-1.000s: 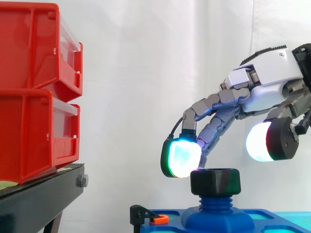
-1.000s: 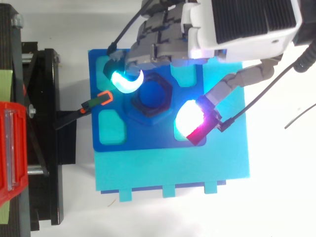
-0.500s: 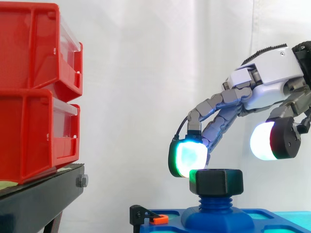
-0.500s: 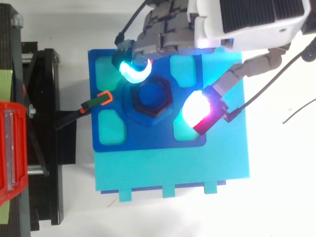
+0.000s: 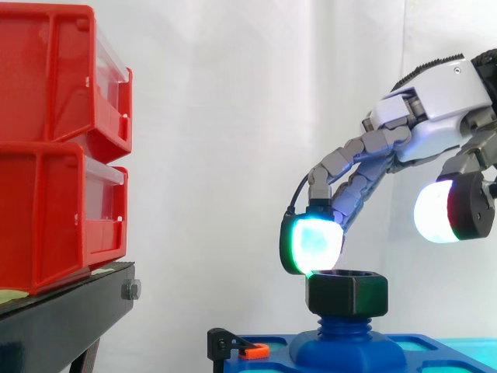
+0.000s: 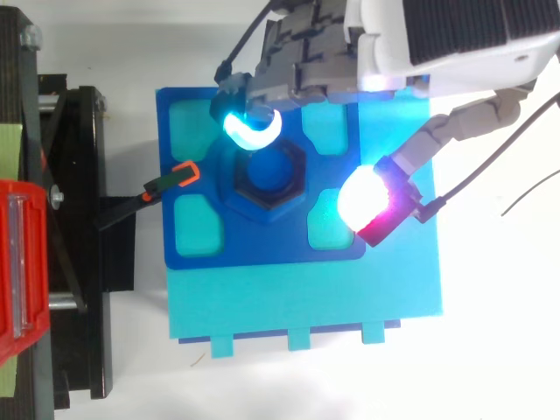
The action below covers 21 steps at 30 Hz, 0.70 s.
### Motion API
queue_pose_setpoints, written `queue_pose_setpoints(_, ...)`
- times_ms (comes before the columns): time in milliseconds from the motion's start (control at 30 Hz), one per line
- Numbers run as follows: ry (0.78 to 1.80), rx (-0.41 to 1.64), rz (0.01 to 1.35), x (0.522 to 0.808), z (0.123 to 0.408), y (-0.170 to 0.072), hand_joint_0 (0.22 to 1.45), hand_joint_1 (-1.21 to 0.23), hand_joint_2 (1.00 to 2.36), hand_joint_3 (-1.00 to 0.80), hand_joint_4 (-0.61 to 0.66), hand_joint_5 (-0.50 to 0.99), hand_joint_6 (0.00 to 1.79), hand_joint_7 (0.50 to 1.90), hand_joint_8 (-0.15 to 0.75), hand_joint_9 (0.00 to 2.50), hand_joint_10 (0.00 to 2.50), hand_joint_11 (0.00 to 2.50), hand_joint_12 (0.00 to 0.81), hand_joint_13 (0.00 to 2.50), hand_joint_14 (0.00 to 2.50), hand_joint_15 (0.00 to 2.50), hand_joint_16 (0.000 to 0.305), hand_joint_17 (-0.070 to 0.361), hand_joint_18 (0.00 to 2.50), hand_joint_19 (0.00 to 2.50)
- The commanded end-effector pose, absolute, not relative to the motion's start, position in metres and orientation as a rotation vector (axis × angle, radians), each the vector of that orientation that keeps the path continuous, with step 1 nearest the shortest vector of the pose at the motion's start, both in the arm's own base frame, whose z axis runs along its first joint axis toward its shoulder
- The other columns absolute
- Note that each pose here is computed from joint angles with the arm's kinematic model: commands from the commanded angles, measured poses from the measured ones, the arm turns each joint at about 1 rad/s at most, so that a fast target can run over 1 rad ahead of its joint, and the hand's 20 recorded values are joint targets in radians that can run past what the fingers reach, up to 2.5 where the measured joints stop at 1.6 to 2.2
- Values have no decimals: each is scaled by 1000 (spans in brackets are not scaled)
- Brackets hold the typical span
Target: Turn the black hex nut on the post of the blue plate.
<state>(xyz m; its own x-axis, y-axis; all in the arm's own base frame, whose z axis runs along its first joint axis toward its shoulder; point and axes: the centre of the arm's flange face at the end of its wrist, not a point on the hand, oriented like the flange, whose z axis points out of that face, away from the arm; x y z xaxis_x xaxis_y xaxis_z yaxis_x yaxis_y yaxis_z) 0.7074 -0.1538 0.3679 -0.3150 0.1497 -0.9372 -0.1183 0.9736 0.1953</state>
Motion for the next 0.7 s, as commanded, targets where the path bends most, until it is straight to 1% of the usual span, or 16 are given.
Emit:
queue_pose_setpoints(0,1869,11,263,709,373,-151,484,-498,1000,-500,160,-193,503,925,194,529,10,260,318,646,14,345,39,88,318,372)
queue_pose_setpoints(233,1889,-5,250,706,376,-151,484,-497,1000,-500,160,-194,503,920,193,526,10,259,317,646,14,341,39,88,314,372)
queue_pose_setpoints(400,1946,-39,226,698,375,-150,484,-498,1000,-500,157,-193,503,920,192,527,10,263,317,647,14,338,39,88,314,364)
queue_pose_setpoints(667,1953,-82,195,691,386,-148,484,-498,1000,-500,157,-193,503,925,193,529,12,259,317,646,14,341,39,88,313,372)
